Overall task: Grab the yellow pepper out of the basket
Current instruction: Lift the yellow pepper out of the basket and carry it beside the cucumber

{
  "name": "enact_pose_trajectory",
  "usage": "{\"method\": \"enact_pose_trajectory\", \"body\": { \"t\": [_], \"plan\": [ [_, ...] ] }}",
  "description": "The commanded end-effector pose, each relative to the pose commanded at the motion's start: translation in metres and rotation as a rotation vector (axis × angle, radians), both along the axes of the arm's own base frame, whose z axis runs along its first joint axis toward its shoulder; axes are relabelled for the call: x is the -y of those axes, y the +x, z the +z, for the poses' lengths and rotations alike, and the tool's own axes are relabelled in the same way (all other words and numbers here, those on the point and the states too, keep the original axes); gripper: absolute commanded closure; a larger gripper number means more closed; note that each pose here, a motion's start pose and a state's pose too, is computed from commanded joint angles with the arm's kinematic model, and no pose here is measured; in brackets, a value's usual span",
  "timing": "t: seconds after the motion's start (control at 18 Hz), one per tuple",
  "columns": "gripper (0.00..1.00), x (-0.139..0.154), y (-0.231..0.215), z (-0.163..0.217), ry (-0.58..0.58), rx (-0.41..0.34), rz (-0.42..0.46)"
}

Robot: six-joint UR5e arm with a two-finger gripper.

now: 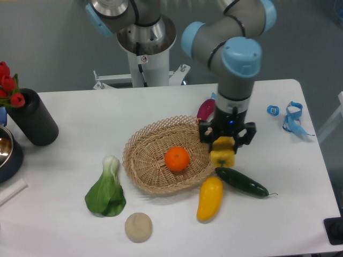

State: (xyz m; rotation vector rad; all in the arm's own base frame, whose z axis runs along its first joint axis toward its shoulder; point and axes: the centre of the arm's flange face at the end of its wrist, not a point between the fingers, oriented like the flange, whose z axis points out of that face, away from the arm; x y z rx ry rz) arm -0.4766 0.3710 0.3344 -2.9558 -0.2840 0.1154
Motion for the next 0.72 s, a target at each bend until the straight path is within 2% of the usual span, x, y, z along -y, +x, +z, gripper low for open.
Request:
{"method": "enact_pose_trajectory", "body": {
  "t": [0.11,0.33,0.44,0.56,0.72],
  "plan": [
    [0.8,0.009,-0.006,-0.004,-0.06,-0.023,-0.059],
    [0.8,0.018,-0.026,-0.004,-0.085,-0.046,-0.131],
    [0.8,0.02,-0.029,-0.002,-0.105,-0.056,-0.141],
    [0.8,0.021,-0.028,-0.003,-0.111,-0.046,-0.149],
    [0.8,0.023,-0.026,-0.006,-0.132,-0.025,-0.229]
  ]
}}
